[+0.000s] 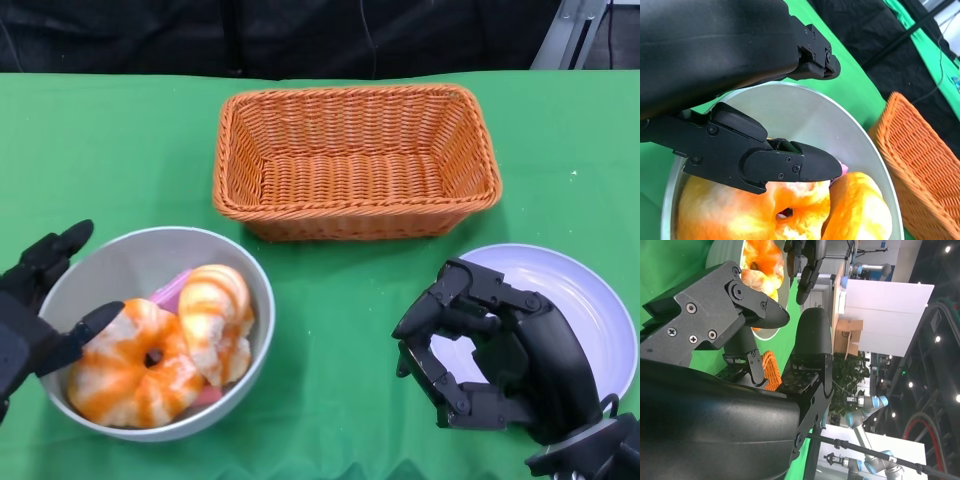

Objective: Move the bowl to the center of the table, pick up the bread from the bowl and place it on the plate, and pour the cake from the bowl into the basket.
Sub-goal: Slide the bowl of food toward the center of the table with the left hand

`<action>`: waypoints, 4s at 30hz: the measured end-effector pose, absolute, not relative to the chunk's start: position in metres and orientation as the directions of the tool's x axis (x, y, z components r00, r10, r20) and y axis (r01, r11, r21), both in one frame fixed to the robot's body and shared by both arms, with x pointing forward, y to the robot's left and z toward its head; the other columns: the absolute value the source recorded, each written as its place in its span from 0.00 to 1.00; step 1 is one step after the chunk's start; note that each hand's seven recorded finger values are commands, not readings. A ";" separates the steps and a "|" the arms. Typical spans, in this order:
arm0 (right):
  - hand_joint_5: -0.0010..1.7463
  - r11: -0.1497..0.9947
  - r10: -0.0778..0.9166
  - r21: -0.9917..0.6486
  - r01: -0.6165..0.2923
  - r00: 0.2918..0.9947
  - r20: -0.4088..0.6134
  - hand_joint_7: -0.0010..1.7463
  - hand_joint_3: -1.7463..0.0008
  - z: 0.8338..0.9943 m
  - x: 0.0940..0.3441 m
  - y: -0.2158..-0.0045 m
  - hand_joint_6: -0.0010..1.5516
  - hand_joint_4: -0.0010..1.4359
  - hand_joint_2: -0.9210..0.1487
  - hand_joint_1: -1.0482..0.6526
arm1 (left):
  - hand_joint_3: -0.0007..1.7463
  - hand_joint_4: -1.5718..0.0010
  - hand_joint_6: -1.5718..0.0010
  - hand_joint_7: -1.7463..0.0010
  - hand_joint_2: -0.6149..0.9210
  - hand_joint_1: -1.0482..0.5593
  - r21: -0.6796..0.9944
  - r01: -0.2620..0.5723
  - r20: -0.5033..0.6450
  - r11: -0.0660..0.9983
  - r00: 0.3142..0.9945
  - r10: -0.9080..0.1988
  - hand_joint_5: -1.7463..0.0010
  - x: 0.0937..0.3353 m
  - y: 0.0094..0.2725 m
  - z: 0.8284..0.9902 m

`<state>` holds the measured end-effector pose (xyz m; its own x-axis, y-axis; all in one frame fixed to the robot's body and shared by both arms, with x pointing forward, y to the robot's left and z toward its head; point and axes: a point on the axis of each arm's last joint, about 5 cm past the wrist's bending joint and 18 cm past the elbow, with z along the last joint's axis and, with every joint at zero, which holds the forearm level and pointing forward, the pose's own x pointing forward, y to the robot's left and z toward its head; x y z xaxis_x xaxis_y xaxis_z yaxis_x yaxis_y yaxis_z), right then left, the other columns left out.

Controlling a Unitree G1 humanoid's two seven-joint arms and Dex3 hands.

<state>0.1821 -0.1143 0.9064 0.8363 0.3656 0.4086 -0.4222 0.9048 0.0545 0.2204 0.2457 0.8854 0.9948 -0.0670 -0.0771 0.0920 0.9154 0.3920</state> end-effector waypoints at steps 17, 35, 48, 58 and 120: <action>0.92 0.905 0.365 0.057 -0.421 0.839 0.405 0.70 0.40 0.905 0.182 -0.114 0.45 0.52 0.41 0.56 | 0.25 0.90 0.87 1.00 1.00 0.19 0.311 0.114 -0.122 0.944 0.989 -0.080 1.00 0.205 0.216 0.901; 0.92 0.906 0.363 0.057 -0.419 0.840 0.404 0.71 0.40 0.905 0.182 -0.114 0.45 0.52 0.41 0.56 | 0.28 0.95 0.94 1.00 1.00 0.22 0.176 0.164 -0.206 0.971 0.970 -0.127 1.00 0.189 0.186 0.908; 0.92 0.906 0.363 0.057 -0.419 0.840 0.403 0.70 0.40 0.905 0.182 -0.113 0.45 0.51 0.41 0.56 | 0.28 0.97 0.95 1.00 1.00 0.20 0.146 0.209 -0.216 0.967 0.961 -0.175 1.00 0.182 0.175 0.907; 0.92 0.906 0.362 0.058 -0.419 0.840 0.403 0.70 0.39 0.905 0.182 -0.114 0.45 0.52 0.42 0.57 | 0.27 0.95 0.94 0.99 1.00 0.19 0.128 0.255 -0.211 0.958 0.951 -0.225 0.99 0.179 0.170 0.906; 0.89 0.909 0.353 0.053 -0.414 0.829 0.434 0.68 0.41 0.908 0.183 -0.114 0.45 0.51 0.42 0.56 | 0.09 0.61 0.61 0.97 1.00 0.38 0.197 0.051 0.209 0.979 0.973 -0.093 0.95 0.187 0.181 0.897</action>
